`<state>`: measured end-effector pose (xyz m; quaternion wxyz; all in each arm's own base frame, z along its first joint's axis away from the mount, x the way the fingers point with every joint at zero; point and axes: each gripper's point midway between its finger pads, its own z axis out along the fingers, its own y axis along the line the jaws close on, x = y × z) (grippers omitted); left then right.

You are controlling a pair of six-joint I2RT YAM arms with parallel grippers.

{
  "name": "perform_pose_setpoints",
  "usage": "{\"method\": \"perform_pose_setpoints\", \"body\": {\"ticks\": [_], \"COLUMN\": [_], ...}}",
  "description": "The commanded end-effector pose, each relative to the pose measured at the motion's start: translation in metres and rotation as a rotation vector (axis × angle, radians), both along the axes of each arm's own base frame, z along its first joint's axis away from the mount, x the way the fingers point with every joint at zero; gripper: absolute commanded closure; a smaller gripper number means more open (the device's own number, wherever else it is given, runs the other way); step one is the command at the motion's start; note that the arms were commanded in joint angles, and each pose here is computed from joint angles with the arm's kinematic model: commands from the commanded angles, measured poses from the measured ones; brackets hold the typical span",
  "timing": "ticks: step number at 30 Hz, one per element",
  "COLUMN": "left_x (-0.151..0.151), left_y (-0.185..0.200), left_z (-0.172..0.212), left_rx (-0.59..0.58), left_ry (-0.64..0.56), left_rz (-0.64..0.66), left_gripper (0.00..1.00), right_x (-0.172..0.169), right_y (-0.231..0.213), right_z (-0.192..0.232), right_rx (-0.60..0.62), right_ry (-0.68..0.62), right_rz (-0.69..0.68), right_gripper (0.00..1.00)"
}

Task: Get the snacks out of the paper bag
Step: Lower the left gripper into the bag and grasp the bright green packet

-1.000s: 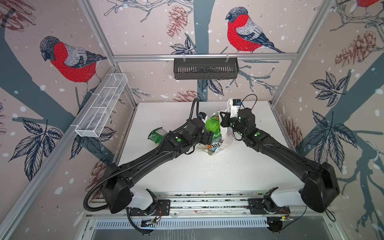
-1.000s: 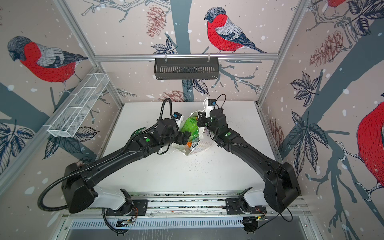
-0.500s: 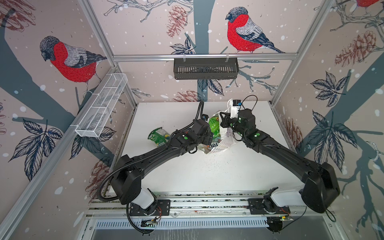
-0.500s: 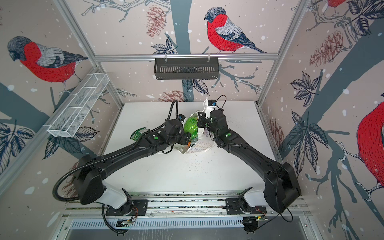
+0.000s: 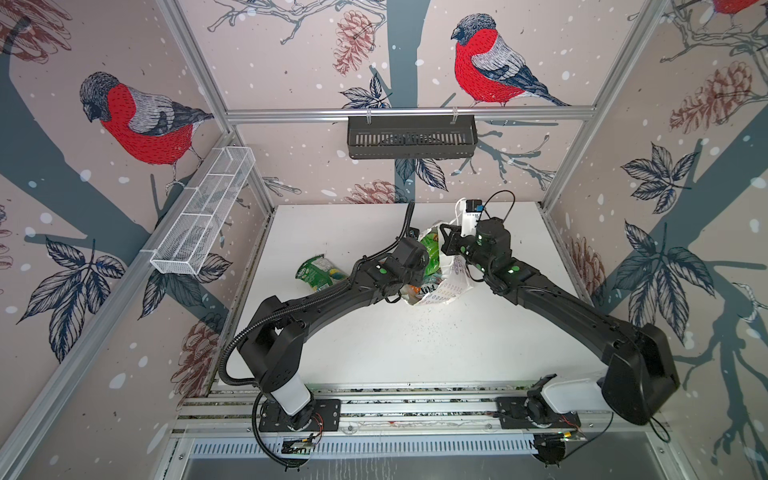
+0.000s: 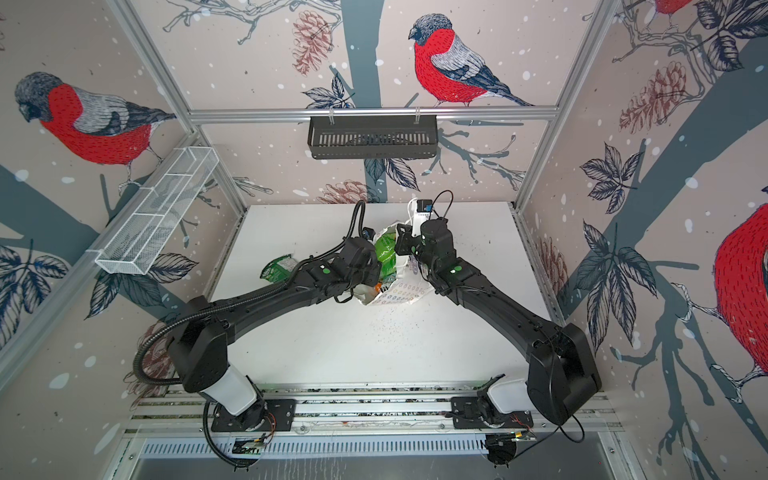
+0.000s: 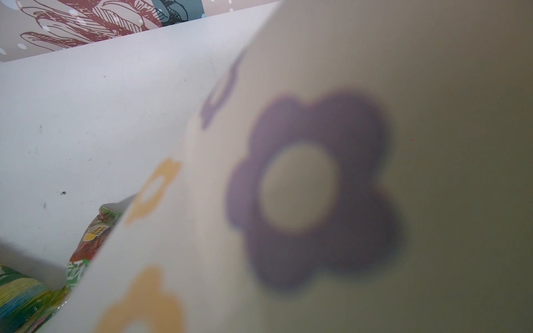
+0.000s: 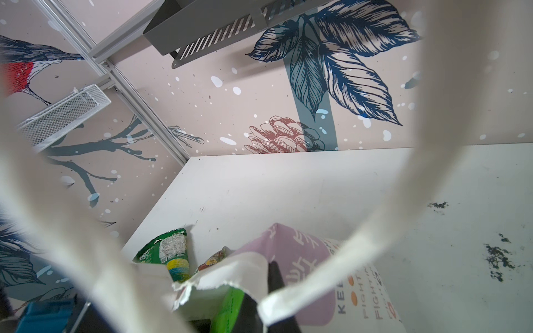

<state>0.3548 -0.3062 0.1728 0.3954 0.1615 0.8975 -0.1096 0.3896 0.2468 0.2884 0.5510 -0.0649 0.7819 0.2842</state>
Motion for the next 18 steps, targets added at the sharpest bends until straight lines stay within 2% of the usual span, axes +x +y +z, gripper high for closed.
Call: {"method": "perform_pose_setpoints", "body": {"ticks": [1, 6, 18], "left_x": [0.005, 0.009, 0.017], "left_y": [0.001, 0.002, 0.003], "left_z": [-0.001, -0.008, -0.005], "left_rx": [0.004, 0.02, 0.037], "left_ry": [-0.003, -0.001, -0.005], "left_rz": [0.031, 0.046, 0.063], "left_gripper": [0.47, 0.54, 0.97], "right_x": [0.003, 0.004, 0.008], "right_y": [0.004, 0.004, 0.001], "right_z": [0.014, 0.012, 0.007], "right_rx": [0.049, 0.054, 0.052], "right_ry": [-0.043, -0.036, -0.021], "right_rz": [0.02, 0.023, 0.02], "right_gripper": [1.0, 1.0, 1.0]}}
